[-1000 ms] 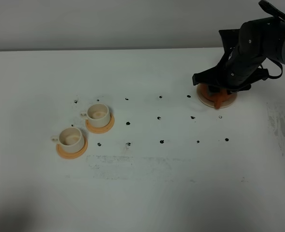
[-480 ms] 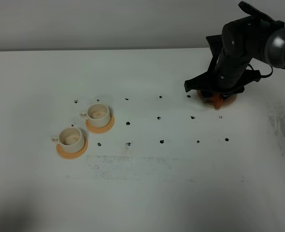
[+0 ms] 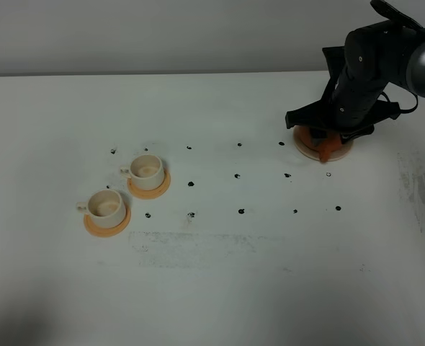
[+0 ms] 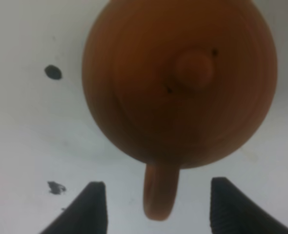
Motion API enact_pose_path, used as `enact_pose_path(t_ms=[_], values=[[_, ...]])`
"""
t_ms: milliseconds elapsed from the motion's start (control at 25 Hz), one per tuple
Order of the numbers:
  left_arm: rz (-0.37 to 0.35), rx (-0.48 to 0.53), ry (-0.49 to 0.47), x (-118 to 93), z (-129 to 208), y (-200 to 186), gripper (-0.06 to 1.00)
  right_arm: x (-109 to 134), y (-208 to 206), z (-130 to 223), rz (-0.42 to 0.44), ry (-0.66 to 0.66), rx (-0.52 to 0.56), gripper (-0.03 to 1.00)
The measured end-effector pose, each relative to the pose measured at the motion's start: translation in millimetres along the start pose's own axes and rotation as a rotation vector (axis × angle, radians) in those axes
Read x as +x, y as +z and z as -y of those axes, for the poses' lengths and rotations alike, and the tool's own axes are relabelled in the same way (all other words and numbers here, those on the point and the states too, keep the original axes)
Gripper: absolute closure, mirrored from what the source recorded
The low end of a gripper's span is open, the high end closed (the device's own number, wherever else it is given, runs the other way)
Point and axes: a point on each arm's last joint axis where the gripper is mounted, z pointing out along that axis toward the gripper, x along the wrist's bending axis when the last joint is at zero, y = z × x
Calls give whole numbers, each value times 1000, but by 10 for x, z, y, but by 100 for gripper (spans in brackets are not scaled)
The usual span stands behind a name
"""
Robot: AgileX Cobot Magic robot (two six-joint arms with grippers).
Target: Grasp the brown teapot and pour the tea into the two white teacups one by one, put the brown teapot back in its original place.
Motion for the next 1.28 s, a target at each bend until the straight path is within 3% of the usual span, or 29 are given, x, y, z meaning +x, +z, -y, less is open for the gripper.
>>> enact_pose_path(t_ms=[1280], values=[[0, 0, 0, 0, 0, 0, 44, 35, 96, -18, -20, 31, 36, 51]])
